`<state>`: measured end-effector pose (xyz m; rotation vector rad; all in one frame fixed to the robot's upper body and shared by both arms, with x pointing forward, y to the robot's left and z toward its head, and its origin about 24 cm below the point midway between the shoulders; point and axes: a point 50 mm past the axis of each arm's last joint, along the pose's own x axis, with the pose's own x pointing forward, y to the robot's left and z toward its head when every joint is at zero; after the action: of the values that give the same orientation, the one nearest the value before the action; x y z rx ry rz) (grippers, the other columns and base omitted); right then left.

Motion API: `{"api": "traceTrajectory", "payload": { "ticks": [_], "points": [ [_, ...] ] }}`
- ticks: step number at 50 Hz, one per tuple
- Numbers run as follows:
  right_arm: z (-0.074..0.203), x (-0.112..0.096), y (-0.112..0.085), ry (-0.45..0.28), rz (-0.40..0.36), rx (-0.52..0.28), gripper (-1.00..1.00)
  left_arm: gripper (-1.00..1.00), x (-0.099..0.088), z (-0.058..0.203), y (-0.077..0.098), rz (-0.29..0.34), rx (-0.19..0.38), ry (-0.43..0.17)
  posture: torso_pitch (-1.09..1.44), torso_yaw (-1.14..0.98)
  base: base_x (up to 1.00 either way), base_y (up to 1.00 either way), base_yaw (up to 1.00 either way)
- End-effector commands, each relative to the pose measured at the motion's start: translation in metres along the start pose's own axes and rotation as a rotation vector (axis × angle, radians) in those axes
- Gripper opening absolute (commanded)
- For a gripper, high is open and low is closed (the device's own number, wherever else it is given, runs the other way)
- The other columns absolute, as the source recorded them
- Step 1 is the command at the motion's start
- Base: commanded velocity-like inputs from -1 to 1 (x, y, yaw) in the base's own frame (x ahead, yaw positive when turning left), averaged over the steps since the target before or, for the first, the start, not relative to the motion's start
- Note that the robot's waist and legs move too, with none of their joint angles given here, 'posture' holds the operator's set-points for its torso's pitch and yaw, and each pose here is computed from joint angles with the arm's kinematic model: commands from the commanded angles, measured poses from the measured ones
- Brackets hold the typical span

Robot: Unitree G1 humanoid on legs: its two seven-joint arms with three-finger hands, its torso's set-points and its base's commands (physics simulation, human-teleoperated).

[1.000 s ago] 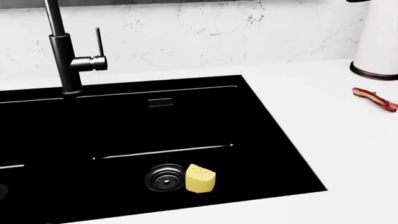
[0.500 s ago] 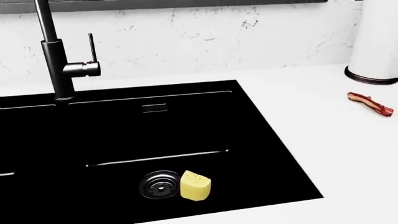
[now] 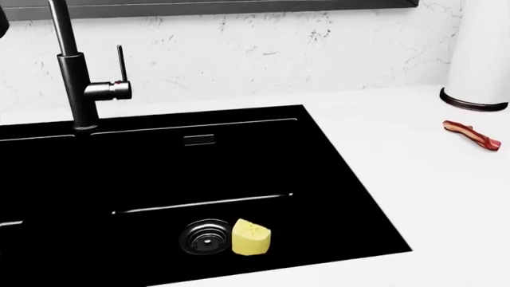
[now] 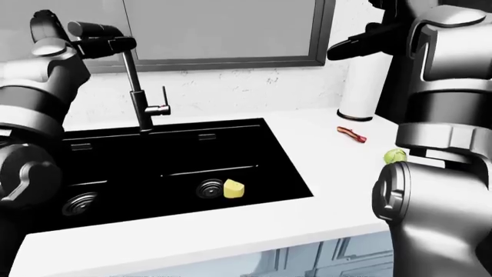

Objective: Turn the sink spout to the right.

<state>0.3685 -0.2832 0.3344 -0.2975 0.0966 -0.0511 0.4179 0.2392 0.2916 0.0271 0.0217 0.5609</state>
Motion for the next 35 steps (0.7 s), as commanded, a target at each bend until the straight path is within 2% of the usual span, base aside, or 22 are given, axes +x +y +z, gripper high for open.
{"api": "traceTrajectory", "payload": {
  "ticks": [1,19,35],
  "points": [
    [0.019,-0.007,-0.003,-0.083,-0.016,-0.018,1.00,1.00,-0.004,0.026,0.001,0.003,-0.030,-0.095,-0.46,0.00,0.00,0.00,0.00],
    [0.016,-0.010,-0.005,-0.081,-0.021,-0.014,1.00,1.00,-0.004,0.019,-0.005,0.003,0.000,-0.095,-0.46,0.00,0.00,0.00,0.00],
    [0.016,-0.012,-0.007,-0.081,-0.023,-0.015,1.00,1.00,-0.008,0.020,-0.016,-0.040,0.016,-0.113,-0.46,0.00,0.00,0.00,0.00]
  ]
}}
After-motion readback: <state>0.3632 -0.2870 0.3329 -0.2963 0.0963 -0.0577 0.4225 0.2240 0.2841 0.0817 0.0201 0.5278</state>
